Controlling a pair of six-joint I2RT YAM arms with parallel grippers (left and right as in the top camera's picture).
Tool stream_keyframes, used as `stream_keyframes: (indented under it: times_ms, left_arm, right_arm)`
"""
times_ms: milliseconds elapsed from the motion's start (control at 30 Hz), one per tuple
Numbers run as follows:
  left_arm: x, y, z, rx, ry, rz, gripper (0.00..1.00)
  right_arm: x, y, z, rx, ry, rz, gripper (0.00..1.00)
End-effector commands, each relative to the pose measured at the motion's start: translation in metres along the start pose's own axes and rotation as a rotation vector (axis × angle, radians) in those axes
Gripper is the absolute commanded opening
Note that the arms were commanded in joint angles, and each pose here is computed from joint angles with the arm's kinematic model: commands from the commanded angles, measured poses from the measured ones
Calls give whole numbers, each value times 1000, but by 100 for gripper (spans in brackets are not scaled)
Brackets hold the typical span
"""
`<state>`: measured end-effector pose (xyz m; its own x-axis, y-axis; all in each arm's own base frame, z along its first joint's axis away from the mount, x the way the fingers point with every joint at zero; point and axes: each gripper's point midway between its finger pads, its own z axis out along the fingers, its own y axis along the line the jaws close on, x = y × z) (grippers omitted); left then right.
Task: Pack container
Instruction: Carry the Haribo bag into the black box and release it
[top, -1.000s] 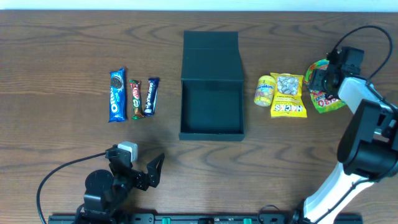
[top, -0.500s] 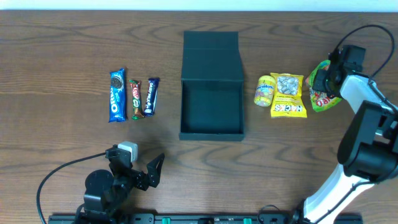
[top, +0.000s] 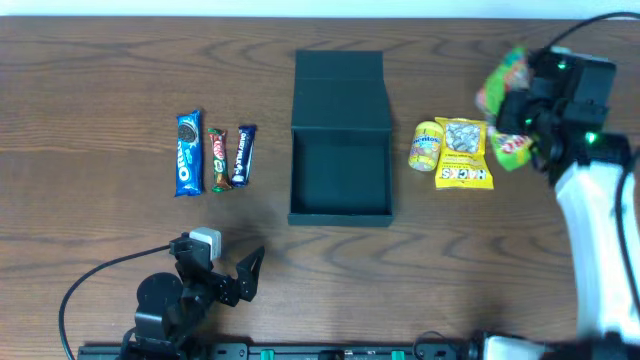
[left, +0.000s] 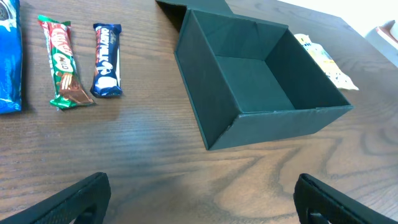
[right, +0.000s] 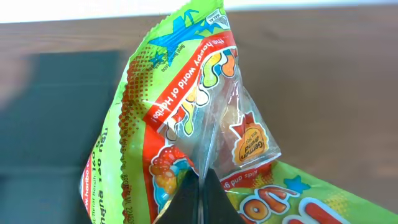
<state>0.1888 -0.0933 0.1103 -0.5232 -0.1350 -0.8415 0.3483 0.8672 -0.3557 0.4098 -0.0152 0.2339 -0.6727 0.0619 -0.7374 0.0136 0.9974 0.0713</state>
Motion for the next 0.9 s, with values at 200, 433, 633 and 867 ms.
stream_keyframes:
  times_ms: [200,433,633,867]
  left_arm:
    - [5,2,2,3,9,-3,95]
    - [5,2,2,3,9,-3,95]
    - [5,2,2,3,9,-3,95]
    - [5,2,2,3,9,-3,95]
  right_arm:
    - [35,171,-41,-407,36,-344,1]
    - [94,251,-23,-555,144,-602,1]
    - [130,269,28,-559,249,-628,1]
    - [151,281,47,-596,301,-627,1]
